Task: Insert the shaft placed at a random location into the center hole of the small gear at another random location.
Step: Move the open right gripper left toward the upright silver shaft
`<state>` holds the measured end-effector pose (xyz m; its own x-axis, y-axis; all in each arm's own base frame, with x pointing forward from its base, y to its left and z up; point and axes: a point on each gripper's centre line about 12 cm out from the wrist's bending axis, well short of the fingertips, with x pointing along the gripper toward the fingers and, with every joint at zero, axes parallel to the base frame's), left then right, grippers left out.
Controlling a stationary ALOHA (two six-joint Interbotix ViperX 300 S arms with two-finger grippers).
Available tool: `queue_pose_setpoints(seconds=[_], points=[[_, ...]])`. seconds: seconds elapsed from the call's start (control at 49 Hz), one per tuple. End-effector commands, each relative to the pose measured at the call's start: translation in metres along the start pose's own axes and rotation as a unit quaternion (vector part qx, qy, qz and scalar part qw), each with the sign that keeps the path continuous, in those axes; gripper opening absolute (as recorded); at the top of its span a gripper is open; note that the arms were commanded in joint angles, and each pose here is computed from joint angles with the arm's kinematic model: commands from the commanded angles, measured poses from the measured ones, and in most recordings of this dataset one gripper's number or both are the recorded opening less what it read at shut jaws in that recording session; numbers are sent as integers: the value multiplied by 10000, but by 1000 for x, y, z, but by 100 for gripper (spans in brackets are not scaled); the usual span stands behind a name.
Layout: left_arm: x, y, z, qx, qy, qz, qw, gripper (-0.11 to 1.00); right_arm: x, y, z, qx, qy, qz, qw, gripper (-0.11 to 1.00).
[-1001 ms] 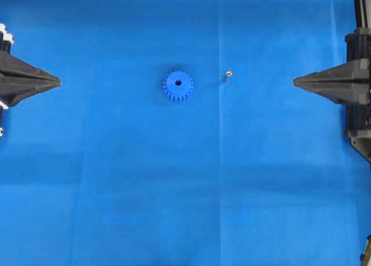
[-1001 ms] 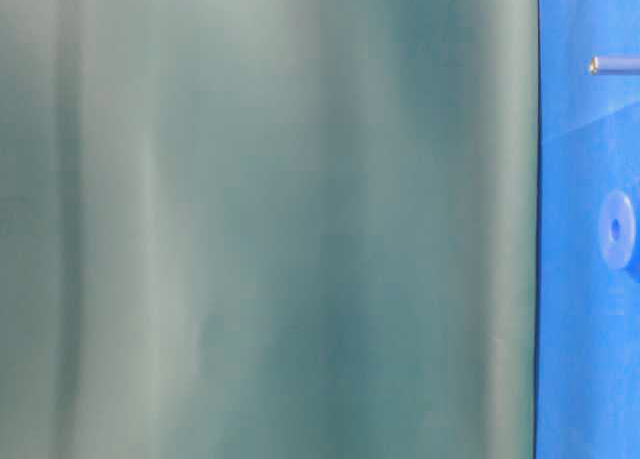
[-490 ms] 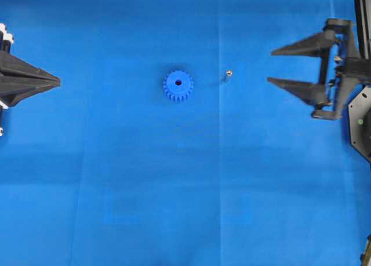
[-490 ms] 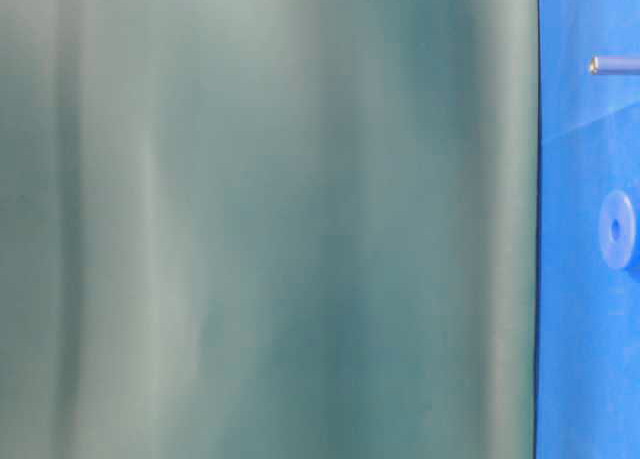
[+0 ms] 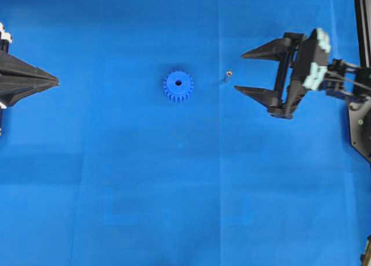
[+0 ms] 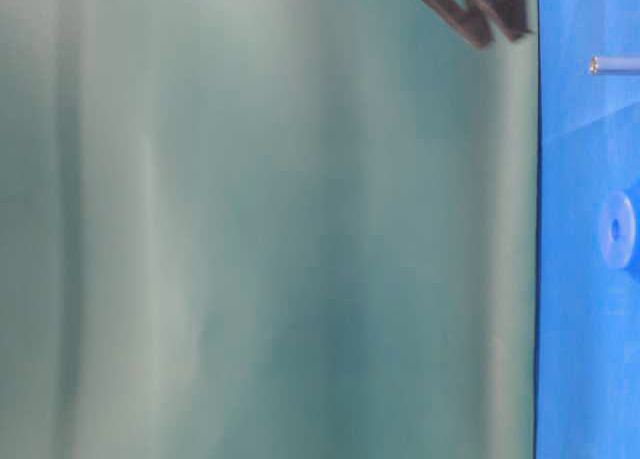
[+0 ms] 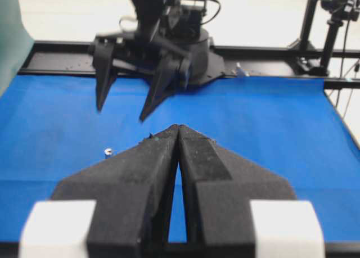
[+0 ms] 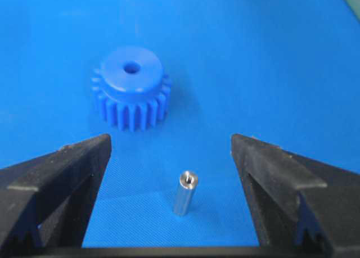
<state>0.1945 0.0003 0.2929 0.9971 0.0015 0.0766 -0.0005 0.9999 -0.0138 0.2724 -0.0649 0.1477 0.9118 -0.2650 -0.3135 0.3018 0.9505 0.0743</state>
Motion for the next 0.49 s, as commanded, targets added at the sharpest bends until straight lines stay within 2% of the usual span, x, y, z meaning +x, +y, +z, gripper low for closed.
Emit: queue_pose_setpoints(seconds=[0.0,0.306,0.47], points=[[1,0,6,22,-92,-5,10000,0,11,-3,-1,103,-88,-122,9998,81],[1,0,5,15,-61,-3,10000,0,29,-12,-27,291,205,-458,9983,80],[1,0,4,22,-54,-5,10000,0,33,-13,-31,292,257,-489,9980,80]])
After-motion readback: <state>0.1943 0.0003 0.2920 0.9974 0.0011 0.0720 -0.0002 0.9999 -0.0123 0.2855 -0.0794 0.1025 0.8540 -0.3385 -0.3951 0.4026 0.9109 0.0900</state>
